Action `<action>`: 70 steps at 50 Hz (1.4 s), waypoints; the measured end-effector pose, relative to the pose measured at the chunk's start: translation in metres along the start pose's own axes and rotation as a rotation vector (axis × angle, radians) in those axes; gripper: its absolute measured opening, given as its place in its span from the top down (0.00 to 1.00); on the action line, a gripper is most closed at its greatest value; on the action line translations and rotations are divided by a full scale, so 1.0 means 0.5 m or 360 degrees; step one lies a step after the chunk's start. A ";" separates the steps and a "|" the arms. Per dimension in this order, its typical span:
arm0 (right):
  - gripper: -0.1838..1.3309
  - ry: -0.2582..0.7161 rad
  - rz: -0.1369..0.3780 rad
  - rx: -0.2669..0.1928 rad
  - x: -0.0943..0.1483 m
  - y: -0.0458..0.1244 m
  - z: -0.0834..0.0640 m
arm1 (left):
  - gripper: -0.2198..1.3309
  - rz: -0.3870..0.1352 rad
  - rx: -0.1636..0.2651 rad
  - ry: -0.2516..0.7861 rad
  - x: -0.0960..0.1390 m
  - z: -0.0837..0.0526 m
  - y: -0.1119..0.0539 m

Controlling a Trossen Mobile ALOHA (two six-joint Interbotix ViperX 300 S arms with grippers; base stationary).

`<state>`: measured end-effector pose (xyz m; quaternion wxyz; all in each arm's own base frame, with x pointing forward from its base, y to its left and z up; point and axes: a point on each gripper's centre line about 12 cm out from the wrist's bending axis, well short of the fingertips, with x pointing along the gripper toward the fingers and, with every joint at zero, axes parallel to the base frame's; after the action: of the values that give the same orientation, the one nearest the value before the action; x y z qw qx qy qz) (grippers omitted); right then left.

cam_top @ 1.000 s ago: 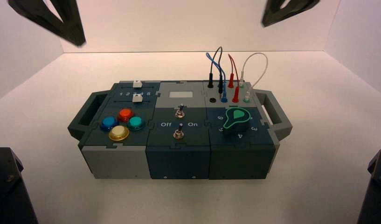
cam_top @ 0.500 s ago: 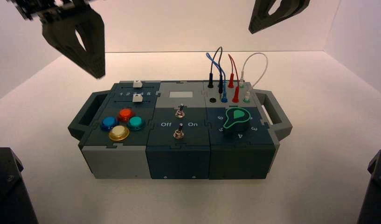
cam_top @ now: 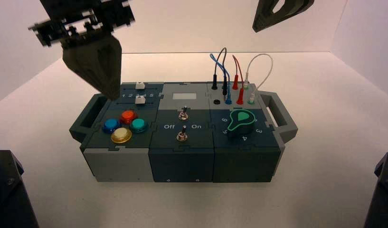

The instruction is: Push the yellow button with the left gripper.

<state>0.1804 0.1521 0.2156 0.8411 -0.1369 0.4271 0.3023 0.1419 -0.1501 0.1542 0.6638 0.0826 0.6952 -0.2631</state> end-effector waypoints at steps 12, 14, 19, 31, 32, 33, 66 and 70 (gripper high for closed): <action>0.97 -0.0002 0.0000 0.0002 -0.001 0.000 0.000 | 0.96 0.0019 -0.0032 0.0112 0.031 -0.004 0.008; 0.97 -0.0002 0.0000 0.0002 -0.001 0.000 0.000 | 0.96 0.0021 -0.0037 0.0121 0.033 -0.003 0.009; 0.98 -0.0010 0.0000 0.0002 -0.004 0.000 0.001 | 0.96 0.0025 -0.0043 0.0141 0.040 -0.005 0.011; 0.98 -0.0027 0.0001 0.0000 -0.009 0.000 0.002 | 0.96 0.0038 -0.0056 0.0212 0.058 -0.005 0.015; 0.97 -0.0029 0.0001 0.0000 -0.010 0.000 0.002 | 0.96 0.0040 -0.0059 0.0219 0.060 -0.006 0.016; 0.97 -0.0029 0.0001 0.0002 -0.010 0.000 0.002 | 0.96 0.0040 -0.0059 0.0216 0.060 -0.004 0.016; 0.97 -0.0041 0.0001 0.0000 -0.013 0.000 0.003 | 0.96 0.0065 -0.0072 0.0334 0.101 0.016 0.024; 0.97 -0.0044 0.0001 0.0002 -0.014 0.000 0.004 | 0.96 0.0067 -0.0071 0.0348 0.105 0.016 0.025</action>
<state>0.1782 0.1503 0.2223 0.8468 -0.1320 0.4157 0.3043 0.1492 -0.1558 0.1004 0.5910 0.1107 0.7672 -0.2230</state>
